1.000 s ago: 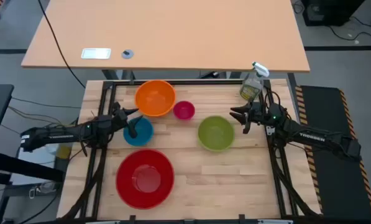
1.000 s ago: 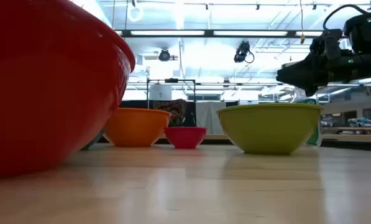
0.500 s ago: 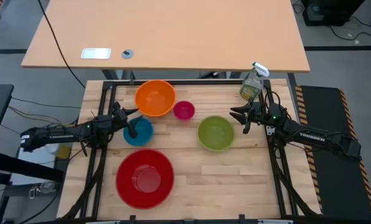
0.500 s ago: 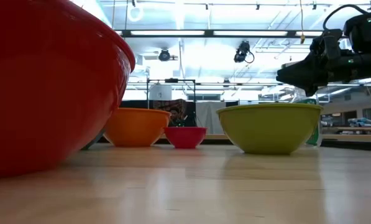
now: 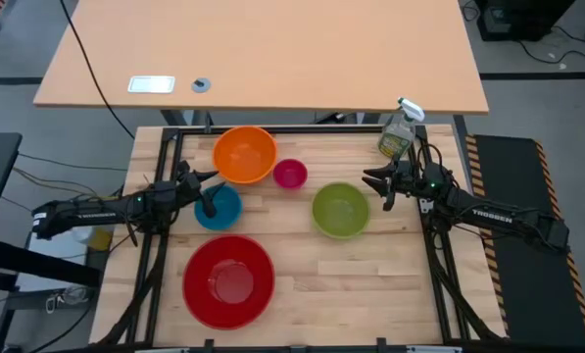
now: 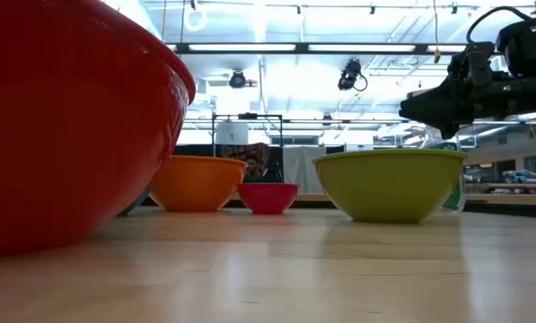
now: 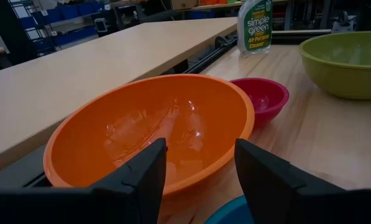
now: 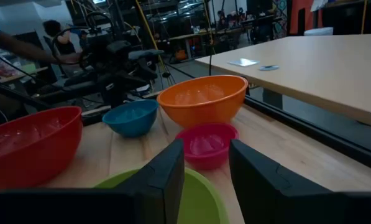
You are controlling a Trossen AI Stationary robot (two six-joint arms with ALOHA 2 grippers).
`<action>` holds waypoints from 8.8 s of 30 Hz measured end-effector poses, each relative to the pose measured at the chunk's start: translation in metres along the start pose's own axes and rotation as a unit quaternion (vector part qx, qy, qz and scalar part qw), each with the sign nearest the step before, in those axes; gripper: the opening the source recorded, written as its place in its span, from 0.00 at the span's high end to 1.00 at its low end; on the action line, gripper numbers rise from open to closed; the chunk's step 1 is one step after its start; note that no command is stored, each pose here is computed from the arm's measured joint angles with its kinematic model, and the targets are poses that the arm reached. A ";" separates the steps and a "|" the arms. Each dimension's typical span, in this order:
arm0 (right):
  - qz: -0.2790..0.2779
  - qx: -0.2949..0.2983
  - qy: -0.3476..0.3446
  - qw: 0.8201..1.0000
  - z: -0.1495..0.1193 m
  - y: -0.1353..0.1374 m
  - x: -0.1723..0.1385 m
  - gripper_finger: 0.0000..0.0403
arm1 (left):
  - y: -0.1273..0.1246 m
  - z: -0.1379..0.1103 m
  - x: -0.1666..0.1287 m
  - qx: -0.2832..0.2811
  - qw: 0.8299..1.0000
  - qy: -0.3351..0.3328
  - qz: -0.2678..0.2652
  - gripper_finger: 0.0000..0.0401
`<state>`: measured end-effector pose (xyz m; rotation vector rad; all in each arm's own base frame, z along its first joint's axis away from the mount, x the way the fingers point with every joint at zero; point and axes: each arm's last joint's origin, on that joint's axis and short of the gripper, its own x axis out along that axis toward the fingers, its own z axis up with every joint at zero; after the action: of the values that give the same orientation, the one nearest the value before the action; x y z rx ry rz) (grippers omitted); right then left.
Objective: Nest bowls inside each other
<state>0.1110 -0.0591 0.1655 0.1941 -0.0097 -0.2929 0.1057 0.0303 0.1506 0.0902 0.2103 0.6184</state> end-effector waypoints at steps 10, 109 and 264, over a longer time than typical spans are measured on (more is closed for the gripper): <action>0.000 0.000 0.000 1.000 0.000 0.000 0.000 0.67 | 0.000 0.000 0.000 0.000 1.000 0.000 0.000 0.52; 0.000 0.000 0.000 1.000 0.000 0.000 0.000 0.67 | 0.000 0.000 0.000 0.000 1.000 0.000 0.000 0.52; -0.253 0.195 0.414 0.852 0.047 -0.036 0.370 0.94 | 0.048 0.182 -0.051 -0.317 0.942 0.089 0.065 0.52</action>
<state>0.4532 -0.2087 0.1981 0.7240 0.8624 -0.7164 0.0782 0.0356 0.3433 -0.5823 0.1722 0.8018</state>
